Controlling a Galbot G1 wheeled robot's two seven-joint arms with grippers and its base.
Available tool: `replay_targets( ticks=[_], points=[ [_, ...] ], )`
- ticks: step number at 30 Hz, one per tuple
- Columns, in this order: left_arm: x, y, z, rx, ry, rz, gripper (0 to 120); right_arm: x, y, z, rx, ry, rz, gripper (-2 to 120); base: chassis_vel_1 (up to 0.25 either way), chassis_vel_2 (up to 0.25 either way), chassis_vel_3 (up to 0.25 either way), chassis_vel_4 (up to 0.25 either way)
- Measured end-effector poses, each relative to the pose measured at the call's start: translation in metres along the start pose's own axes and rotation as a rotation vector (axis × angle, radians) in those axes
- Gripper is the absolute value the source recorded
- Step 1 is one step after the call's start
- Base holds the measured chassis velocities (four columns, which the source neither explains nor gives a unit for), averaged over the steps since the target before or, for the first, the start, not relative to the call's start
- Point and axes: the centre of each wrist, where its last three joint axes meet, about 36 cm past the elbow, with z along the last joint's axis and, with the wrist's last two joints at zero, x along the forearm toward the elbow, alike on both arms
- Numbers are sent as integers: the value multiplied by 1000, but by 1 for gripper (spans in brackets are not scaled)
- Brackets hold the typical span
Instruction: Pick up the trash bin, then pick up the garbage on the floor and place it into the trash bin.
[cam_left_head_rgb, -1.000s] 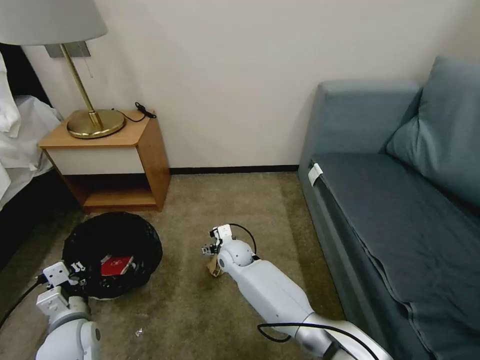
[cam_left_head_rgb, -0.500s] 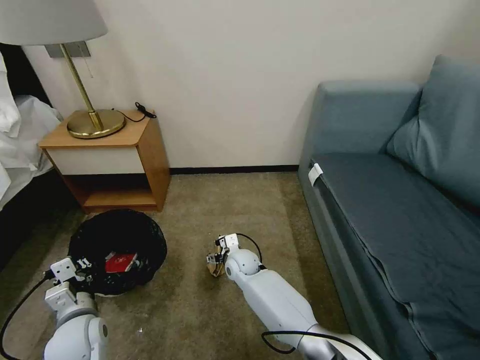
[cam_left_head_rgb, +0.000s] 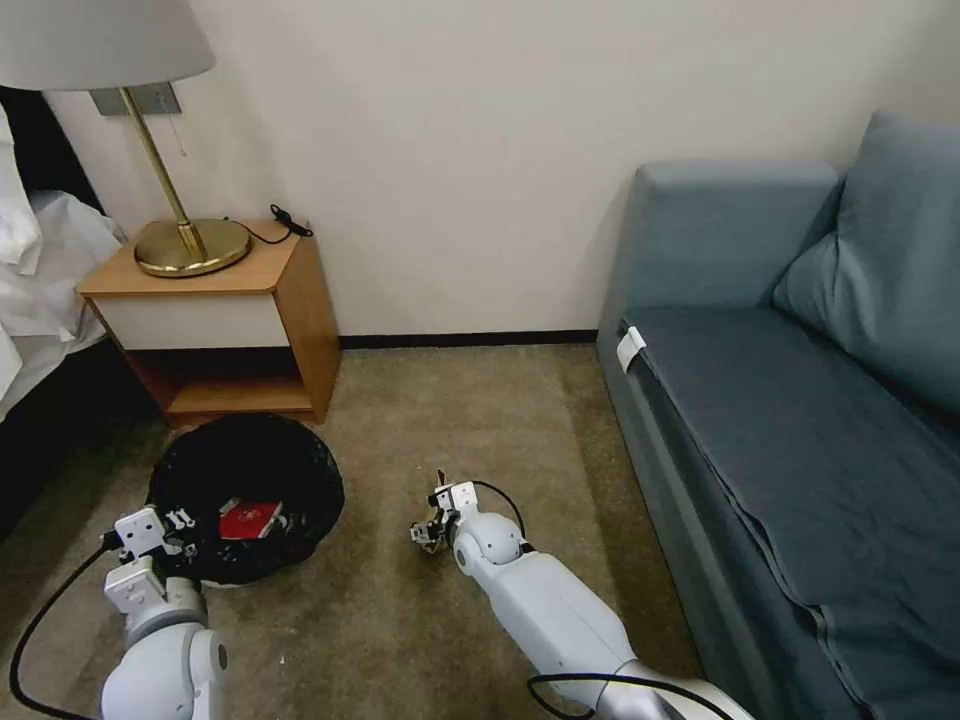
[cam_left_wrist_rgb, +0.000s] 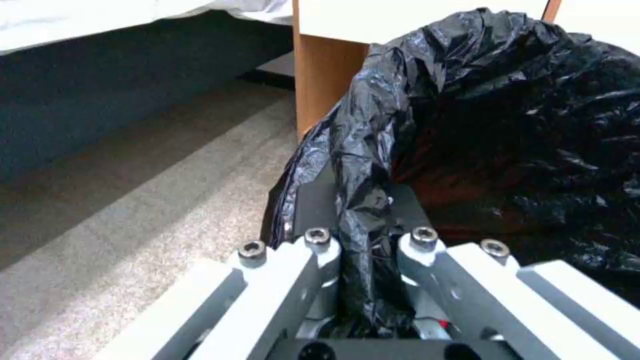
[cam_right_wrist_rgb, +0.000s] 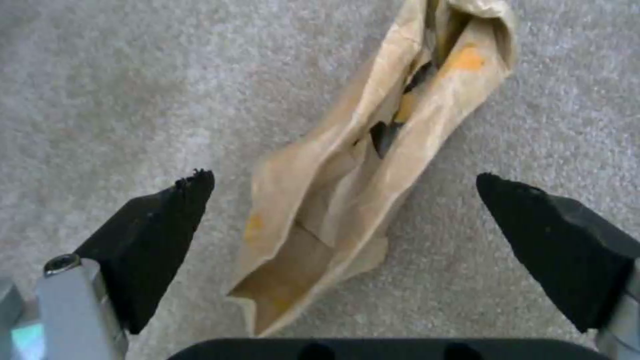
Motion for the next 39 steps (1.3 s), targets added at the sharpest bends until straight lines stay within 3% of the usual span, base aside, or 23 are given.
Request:
replay_targets(
  ticks=[10,26,37,39],
  points=[
    [0,-2,2,-6,3,4,4,-14,-25,13,-9,-14,-7,100,0,0,0,0],
    [1,-4,1,-8,-2,4,4,-18,-31,27,30,-50,-136,99,0,0,0,0],
    [2,-2,0,-8,-5,1,4,-23,-36,43,36,-73,-155,64,0,0,0,0],
    [3,-1,0,-8,-6,-1,4,-24,-37,49,34,-75,-161,53,0,0,0,0]
  ],
)
